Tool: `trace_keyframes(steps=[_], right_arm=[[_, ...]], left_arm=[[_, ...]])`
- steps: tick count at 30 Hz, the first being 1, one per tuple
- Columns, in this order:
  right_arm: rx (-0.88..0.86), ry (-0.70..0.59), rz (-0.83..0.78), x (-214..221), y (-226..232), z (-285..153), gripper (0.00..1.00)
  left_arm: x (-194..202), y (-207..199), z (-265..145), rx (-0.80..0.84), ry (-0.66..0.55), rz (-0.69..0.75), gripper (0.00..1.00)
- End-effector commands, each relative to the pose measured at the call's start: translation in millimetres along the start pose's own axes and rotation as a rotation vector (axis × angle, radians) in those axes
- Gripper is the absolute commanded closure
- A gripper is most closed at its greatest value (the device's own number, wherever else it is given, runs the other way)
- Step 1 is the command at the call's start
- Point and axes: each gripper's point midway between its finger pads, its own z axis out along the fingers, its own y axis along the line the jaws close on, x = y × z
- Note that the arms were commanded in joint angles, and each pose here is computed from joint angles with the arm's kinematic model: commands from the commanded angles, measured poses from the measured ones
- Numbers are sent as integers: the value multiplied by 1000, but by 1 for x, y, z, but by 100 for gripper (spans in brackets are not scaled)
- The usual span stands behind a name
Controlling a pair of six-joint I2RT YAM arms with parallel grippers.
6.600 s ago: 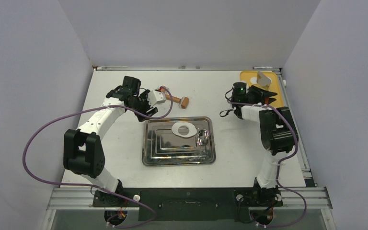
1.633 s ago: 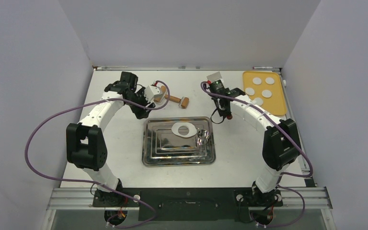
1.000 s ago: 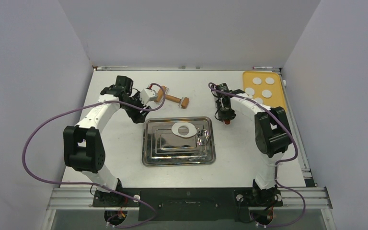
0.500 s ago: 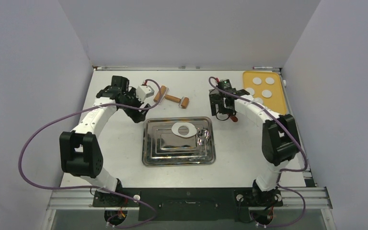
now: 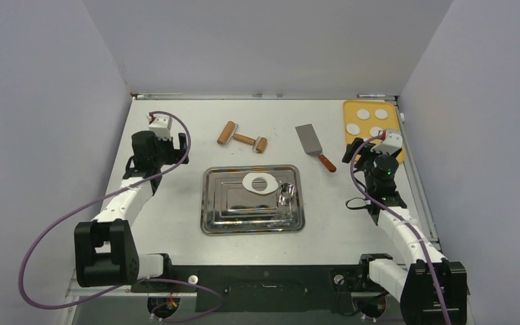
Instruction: Roll out the dumpling wrappers from the dough
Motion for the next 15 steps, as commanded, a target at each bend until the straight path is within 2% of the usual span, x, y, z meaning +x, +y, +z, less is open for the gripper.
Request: trace_keyframes(steps=[1, 4, 6, 11, 15], right_arm=[[206, -202, 13, -11, -47, -20, 12], [291, -334, 65, 3, -70, -49, 11], [323, -370, 88, 15, -80, -60, 8], [318, -243, 25, 48, -81, -54, 10], [307, -220, 21, 60, -81, -54, 10]], left_arm=[[-37, 27, -13, -178, -291, -133, 4], [-26, 29, -17, -193, -342, -120, 4], [-17, 28, -18, -190, -350, -117, 4], [-3, 24, -24, -175, -357, -95, 4], [2, 23, -27, -169, -371, -59, 4]])
